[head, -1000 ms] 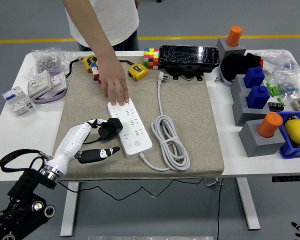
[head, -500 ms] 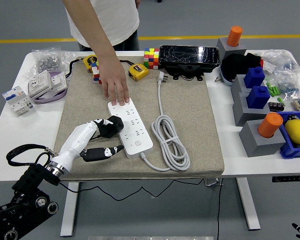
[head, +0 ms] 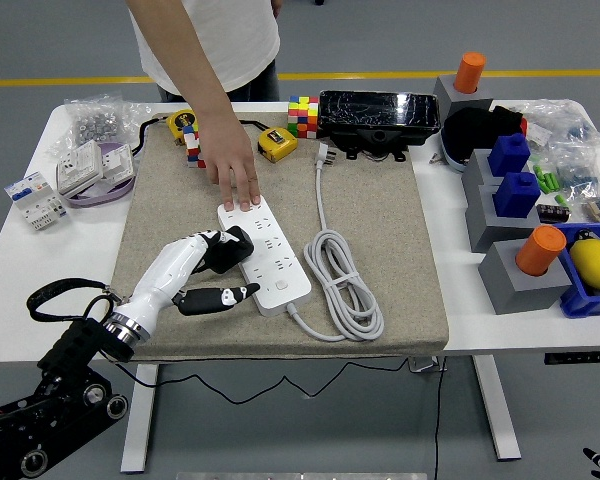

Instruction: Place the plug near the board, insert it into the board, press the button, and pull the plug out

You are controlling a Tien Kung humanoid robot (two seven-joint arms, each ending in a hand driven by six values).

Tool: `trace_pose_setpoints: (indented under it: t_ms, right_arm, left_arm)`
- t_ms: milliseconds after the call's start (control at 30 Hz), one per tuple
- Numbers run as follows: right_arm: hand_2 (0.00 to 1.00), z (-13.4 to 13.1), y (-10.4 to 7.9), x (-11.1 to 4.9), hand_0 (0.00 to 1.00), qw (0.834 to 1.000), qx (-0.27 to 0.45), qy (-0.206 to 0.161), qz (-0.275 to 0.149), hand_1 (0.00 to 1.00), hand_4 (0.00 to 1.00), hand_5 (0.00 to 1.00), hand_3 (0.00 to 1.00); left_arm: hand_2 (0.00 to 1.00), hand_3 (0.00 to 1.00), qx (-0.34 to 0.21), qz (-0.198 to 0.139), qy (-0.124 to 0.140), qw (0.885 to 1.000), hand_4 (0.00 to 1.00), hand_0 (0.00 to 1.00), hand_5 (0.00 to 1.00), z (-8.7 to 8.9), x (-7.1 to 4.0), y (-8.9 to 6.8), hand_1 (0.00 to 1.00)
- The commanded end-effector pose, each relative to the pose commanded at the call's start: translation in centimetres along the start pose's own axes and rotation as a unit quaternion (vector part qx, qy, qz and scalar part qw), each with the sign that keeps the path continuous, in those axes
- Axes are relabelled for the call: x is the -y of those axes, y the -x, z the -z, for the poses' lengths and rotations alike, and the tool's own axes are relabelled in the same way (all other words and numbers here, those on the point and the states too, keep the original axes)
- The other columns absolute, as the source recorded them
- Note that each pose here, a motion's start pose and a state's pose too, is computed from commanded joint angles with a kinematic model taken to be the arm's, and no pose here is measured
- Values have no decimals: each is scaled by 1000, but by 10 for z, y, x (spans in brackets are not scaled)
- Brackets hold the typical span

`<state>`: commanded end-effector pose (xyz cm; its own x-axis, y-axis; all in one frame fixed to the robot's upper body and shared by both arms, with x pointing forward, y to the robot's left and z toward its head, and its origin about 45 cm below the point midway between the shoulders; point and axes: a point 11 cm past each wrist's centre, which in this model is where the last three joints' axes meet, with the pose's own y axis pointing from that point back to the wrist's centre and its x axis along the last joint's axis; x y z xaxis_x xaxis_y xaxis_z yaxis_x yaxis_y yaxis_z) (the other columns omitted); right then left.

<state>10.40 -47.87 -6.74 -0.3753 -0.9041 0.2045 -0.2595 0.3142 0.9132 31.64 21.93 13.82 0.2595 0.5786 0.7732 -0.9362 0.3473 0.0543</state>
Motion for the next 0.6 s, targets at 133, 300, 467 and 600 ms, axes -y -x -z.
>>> trace_pose_setpoints:
  t_ms: [133, 300, 467, 600]
  right_arm:
    - [675, 0, 0, 0, 567, 1000, 2, 0, 0, 663, 973, 494, 604]
    - [676, 0, 1, 0, 567, 1000, 4, -1, 1, 663, 973, 494, 604]
    - [675, 0, 1, 0, 567, 1000, 6, -1, 2, 663, 974, 494, 604]
    - [675, 0, 2, 0, 568, 1000, 5, -1, 3, 663, 974, 494, 604]
  left_arm:
    - [749, 654, 1, 0, 6, 1000, 886, 711, 452, -4, 3, 0, 776]
    - [749, 655, -1, -1, 9, 1000, 884, 705, 454, -8, 7, -1, 774]
    - [746, 653, -3, 0, 14, 1000, 883, 701, 455, -11, 10, 0, 774]
    - [745, 654, -4, 1, 14, 1000, 883, 702, 455, -13, 12, 0, 771]
